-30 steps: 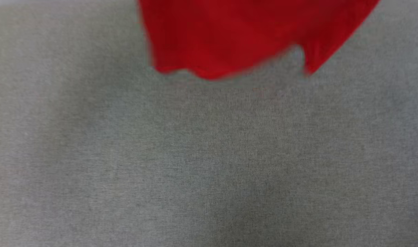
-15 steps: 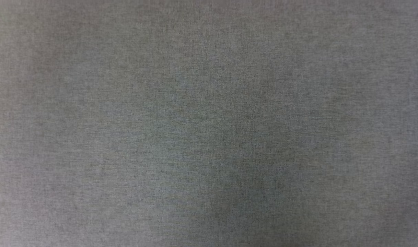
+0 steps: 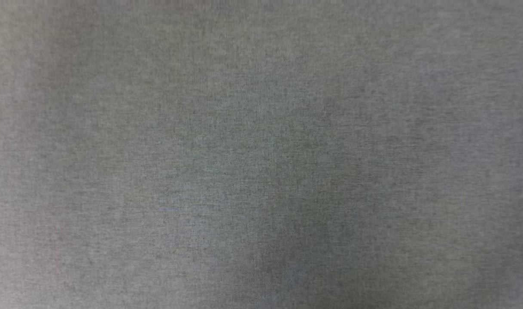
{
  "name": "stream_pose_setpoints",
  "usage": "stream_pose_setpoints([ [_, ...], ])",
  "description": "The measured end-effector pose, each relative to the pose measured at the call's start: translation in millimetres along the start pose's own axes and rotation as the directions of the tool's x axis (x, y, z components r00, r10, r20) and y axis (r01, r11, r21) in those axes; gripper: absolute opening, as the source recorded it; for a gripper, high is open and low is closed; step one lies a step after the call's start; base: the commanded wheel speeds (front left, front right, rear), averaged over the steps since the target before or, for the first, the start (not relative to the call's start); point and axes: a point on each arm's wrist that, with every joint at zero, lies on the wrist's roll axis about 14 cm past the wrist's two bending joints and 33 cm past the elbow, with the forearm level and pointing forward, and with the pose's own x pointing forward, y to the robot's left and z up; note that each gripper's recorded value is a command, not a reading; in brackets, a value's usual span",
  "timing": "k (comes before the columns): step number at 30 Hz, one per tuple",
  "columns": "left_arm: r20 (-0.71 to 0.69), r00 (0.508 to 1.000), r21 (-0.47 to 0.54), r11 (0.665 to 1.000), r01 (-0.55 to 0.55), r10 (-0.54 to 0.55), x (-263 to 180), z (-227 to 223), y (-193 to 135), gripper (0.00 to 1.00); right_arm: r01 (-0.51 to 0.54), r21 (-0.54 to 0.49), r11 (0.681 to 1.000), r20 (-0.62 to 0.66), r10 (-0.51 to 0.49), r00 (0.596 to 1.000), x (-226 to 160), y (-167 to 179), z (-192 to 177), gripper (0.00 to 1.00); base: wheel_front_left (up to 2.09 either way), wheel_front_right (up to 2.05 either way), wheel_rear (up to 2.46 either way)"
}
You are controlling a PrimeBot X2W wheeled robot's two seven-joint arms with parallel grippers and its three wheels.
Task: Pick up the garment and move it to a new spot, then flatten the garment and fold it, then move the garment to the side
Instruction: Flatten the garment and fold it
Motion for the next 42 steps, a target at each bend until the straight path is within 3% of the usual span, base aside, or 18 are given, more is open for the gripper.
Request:
stream_pose_setpoints([
  [7,-0.064,0.995,-0.126,0.989,0.073,-0.081,-38,-50,-53,0.0,-0.107,0.074,0.991,-0.052,0.111,0.992,-39,50,-44,0.0,0.0,0.0,0.0],
  [16,-0.193,0.963,-0.282,0.95,0.13,-0.189,-130,-105,-135,0.0,-0.251,0.18,0.951,-0.142,0.278,0.95,-125,118,-95,0.0,0.0,0.0,0.0],
  [23,-0.274,0.94,-0.369,0.925,0.092,-0.203,-209,-123,-158,0.0,-0.27,0.274,0.923,-0.213,0.333,0.919,-200,137,-126,0.0,0.0,0.0,0.0],
  [33,-0.379,0.905,-0.413,0.911,0.021,-0.193,-314,-130,-170,0.0,-0.232,0.306,0.923,-0.326,0.331,0.886,-294,127,-155,0.0,0.0,0.0,0.0],
  [42,-0.49,0.844,-0.448,0.894,-0.03,-0.217,-395,-141,-186,0.0,-0.205,0.353,0.913,-0.454,0.359,0.816,-376,131,-182,0.0,0.0,0.0,0.0],
])
